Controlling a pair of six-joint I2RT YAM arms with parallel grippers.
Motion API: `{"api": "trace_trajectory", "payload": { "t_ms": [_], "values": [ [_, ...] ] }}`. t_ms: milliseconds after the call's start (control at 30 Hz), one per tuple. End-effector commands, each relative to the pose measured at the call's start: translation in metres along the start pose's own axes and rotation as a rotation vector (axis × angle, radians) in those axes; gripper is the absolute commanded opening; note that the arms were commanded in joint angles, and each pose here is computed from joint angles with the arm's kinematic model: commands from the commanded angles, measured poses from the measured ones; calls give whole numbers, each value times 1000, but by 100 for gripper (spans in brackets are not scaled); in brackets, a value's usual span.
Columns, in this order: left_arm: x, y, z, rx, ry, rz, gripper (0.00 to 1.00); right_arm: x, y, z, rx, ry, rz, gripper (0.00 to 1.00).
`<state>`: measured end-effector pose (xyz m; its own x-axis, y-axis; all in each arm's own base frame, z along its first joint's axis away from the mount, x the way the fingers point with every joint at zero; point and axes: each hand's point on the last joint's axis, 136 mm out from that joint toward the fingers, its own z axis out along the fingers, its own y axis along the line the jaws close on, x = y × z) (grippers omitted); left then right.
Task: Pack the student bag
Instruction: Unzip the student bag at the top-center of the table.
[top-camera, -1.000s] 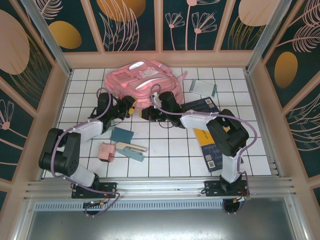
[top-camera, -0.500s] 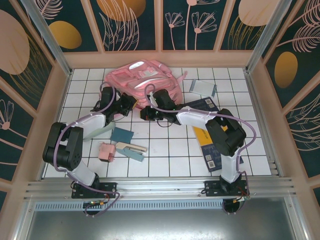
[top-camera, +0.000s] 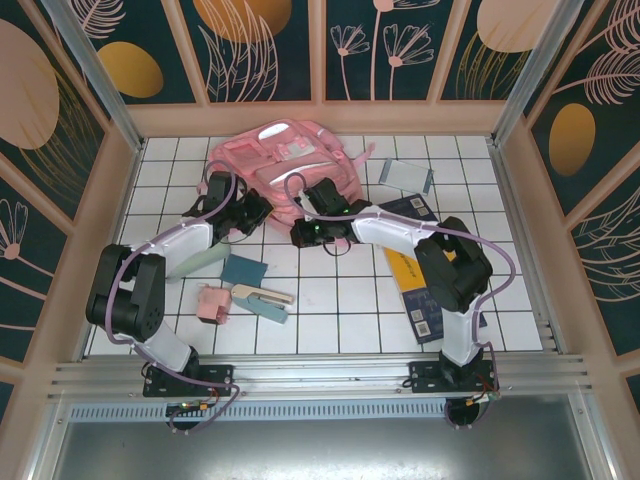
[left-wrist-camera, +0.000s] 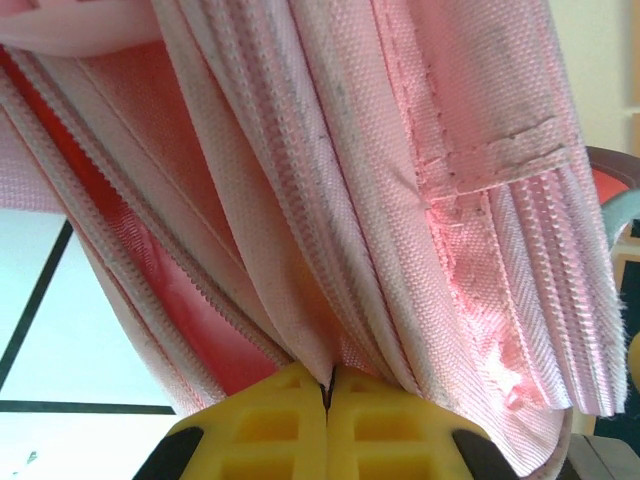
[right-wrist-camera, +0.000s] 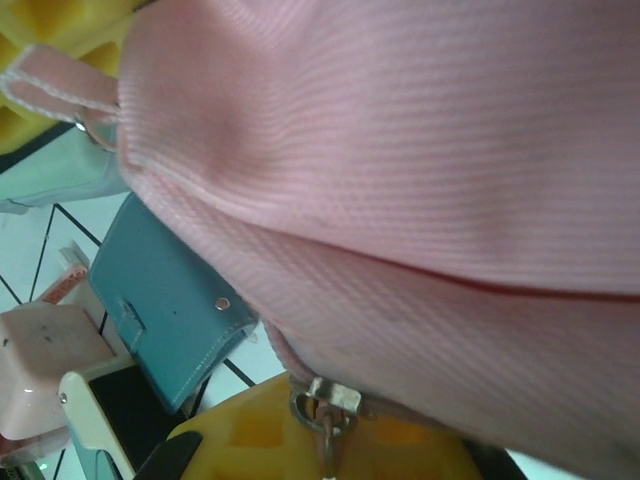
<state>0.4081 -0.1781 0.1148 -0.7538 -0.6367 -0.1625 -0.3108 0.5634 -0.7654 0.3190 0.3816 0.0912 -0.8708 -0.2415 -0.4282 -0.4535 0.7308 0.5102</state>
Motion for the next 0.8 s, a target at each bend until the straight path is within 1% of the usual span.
{"api": "trace_trajectory", "payload": {
  "t_ms": [0,200,333,433,467,533,667,767],
  "values": [
    [-33,-4,-7,-12,-118,36,0,4,-1,-30,3,6,-23,0],
    [-36,-2,-16,-21,-128,51,0,-4,-33,-55,1,-24,38,0],
    [-37,-5,-21,-12,-123,64,0,-17,-59,-69,37,-55,63,0],
    [-38,-4,-24,-10,-121,67,0,-18,-64,-69,46,-38,49,0],
    [-38,-4,-25,-10,-122,67,0,-21,-79,-74,69,-42,73,0],
    [-40,-6,-28,-3,-125,74,0,-23,-92,-77,107,-41,87,0],
    [-43,-7,-36,-2,-137,85,0,-26,-105,-87,132,-59,96,0],
    [-46,-7,-42,2,-144,82,0,-28,-124,-94,179,-73,125,0]
  ]
}}
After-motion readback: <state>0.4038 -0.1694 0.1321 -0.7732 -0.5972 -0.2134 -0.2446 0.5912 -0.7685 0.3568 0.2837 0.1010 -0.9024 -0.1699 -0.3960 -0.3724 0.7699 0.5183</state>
